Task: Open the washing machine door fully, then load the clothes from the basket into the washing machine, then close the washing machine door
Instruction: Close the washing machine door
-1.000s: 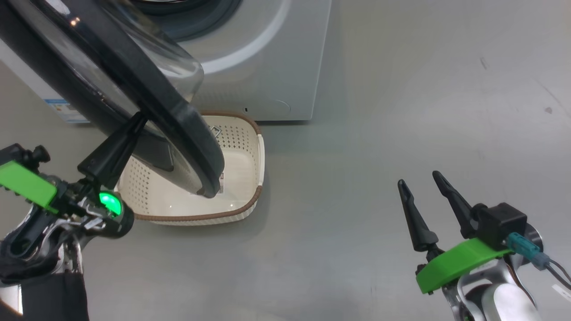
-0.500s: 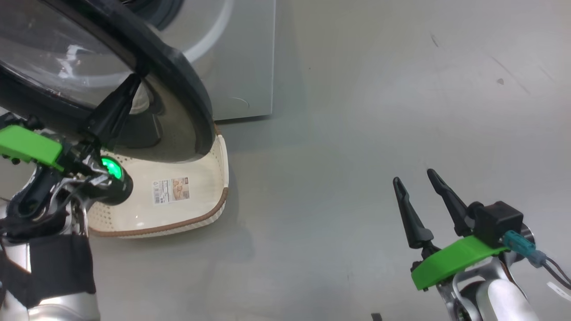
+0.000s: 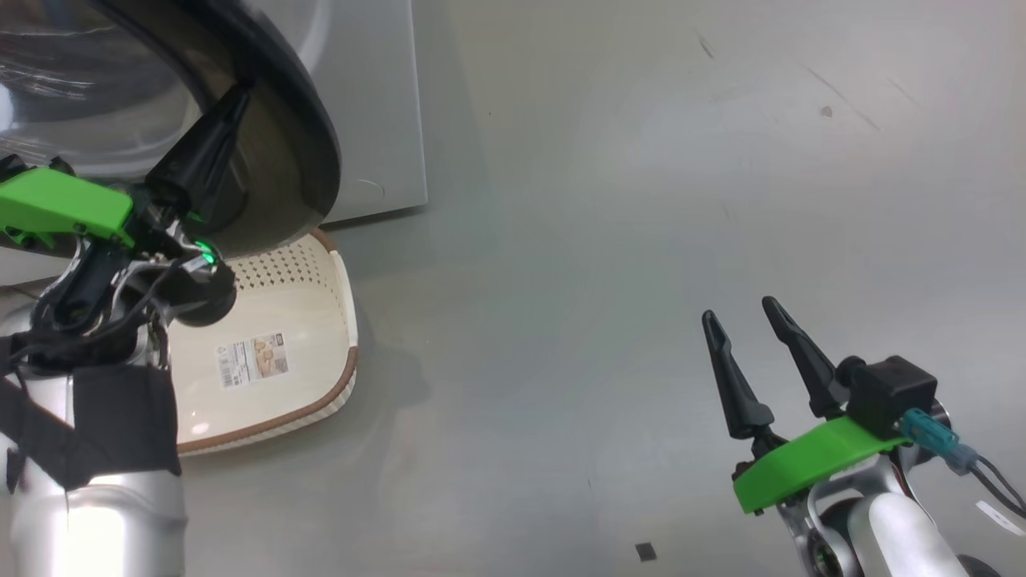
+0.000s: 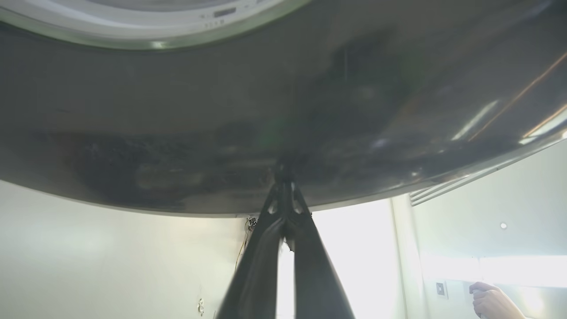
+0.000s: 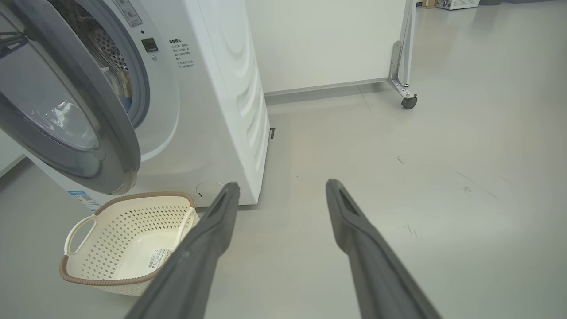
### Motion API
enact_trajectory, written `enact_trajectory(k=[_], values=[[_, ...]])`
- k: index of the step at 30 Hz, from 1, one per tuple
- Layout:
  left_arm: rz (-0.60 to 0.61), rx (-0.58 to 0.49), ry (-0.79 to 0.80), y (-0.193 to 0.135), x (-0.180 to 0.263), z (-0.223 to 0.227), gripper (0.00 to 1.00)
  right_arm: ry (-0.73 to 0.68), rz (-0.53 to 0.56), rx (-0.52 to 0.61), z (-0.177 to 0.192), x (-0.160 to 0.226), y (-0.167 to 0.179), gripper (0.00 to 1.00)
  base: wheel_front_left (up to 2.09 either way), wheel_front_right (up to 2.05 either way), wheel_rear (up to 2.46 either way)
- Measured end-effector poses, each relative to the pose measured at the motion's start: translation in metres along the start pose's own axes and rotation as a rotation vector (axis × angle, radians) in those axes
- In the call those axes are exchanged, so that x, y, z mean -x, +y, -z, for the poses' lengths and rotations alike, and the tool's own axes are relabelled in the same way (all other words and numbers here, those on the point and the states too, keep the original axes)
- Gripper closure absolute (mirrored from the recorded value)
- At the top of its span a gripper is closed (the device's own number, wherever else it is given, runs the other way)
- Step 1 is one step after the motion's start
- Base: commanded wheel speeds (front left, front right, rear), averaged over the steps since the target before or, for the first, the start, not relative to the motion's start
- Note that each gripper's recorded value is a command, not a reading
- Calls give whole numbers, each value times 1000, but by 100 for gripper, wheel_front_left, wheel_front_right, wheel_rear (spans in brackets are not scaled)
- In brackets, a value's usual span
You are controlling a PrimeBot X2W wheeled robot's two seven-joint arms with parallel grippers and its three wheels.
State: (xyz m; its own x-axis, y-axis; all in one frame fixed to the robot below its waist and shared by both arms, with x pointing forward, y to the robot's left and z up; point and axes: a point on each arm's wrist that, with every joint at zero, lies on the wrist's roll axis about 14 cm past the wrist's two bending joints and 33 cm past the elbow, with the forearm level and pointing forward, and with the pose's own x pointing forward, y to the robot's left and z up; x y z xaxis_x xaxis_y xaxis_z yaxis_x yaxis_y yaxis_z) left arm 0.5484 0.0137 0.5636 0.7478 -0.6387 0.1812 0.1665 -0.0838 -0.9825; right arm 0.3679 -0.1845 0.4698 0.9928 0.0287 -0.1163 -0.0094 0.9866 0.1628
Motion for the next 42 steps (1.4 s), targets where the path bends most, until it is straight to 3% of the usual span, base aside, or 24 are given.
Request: enact_trajectory(k=[20, 35, 36, 38, 39, 42], values=[[27, 5, -58, -5, -24, -2, 100, -30, 50, -4, -5, 4, -16, 0, 0, 0, 0], [29, -25, -150, -13, 39, -6, 100, -77, 56, 16, -19, -1, -21, 0, 0, 0, 0], [30, -33, -161, -15, 45, -7, 87, -83, 53, 17, -20, -1, -21, 0, 0, 0, 0], [15, -68, -180, -16, 56, -5, 35, -97, 49, 16, -25, 0, -19, 0, 0, 0, 0], [-2, -94, -186, -14, 62, -3, 3, -100, 47, 17, -26, 1, -19, 0, 0, 0, 0], [-56, -165, -225, -7, 79, 0, 0, -92, 40, 27, -25, 4, -16, 0, 0, 0, 0]])
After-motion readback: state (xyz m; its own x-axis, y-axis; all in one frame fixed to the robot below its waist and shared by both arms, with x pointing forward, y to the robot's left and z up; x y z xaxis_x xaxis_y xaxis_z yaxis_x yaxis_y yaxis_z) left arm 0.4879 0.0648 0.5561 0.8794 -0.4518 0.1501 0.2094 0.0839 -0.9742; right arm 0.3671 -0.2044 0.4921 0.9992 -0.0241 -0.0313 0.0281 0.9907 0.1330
